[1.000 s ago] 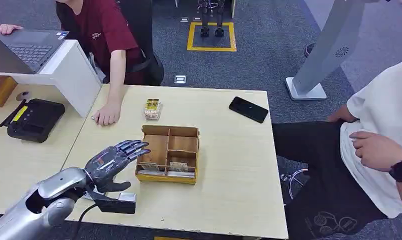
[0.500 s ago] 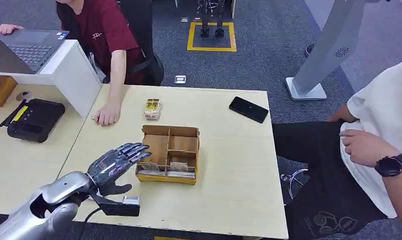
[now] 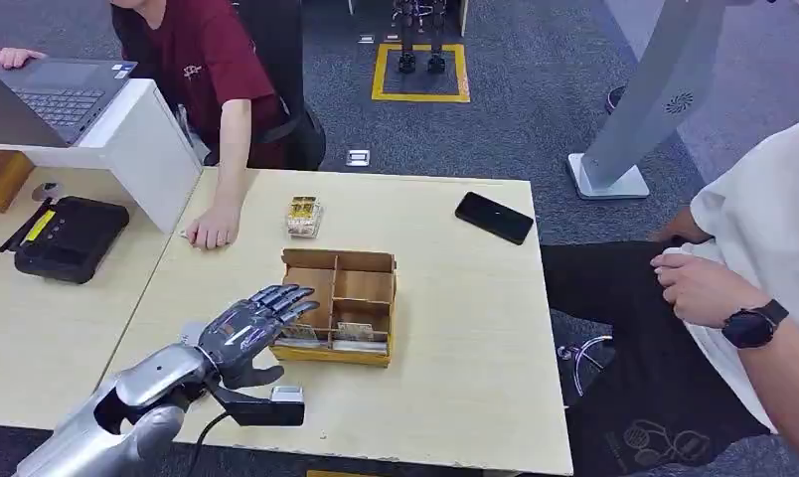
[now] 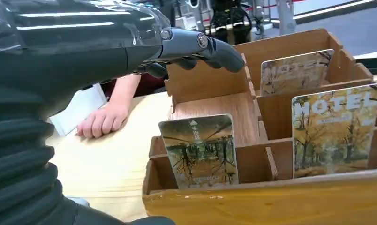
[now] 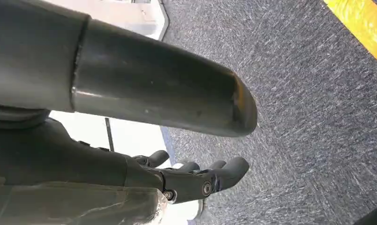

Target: Pass the card to the sensor for recognition and then transmit it.

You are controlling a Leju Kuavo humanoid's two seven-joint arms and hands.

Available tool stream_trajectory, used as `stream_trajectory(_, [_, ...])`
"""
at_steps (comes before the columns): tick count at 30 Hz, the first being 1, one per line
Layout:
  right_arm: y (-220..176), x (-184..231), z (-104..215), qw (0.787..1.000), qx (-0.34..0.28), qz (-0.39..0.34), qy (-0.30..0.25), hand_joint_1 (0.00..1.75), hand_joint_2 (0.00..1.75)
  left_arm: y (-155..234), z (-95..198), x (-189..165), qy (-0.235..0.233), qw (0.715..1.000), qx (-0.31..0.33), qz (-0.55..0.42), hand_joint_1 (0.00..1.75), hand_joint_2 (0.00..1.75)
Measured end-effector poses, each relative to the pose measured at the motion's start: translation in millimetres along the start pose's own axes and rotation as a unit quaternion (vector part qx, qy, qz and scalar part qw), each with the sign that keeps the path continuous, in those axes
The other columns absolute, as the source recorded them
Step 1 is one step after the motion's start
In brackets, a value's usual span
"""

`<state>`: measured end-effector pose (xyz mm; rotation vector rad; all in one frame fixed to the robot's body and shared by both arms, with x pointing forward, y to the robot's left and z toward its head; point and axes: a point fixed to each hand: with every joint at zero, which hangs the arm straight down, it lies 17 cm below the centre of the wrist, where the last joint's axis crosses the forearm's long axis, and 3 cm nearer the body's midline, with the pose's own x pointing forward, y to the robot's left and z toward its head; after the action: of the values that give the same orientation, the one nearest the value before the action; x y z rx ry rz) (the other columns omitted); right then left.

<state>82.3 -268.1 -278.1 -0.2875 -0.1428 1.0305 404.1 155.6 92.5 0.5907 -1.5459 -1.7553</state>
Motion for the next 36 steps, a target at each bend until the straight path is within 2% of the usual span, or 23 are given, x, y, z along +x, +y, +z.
stream_trajectory(9, [-1, 0, 0, 1.000, -0.001, 0.004, -0.001, 0.00, 0.00, -5, -11, -4, 0.027, 1.000, 0.007, 0.006, 0.00, 1.75])
stream_trajectory(24, [-1, 1, 0, 1.000, -0.002, 0.009, -0.002, 0.00, 0.00, -12, -13, -23, 0.062, 0.998, 0.006, 0.012, 0.00, 1.75])
stream_trajectory(36, [-1, 0, 0, 1.000, -0.002, 0.010, 0.001, 0.00, 0.00, -5, -11, -28, 0.061, 0.998, 0.014, 0.029, 0.00, 1.75])
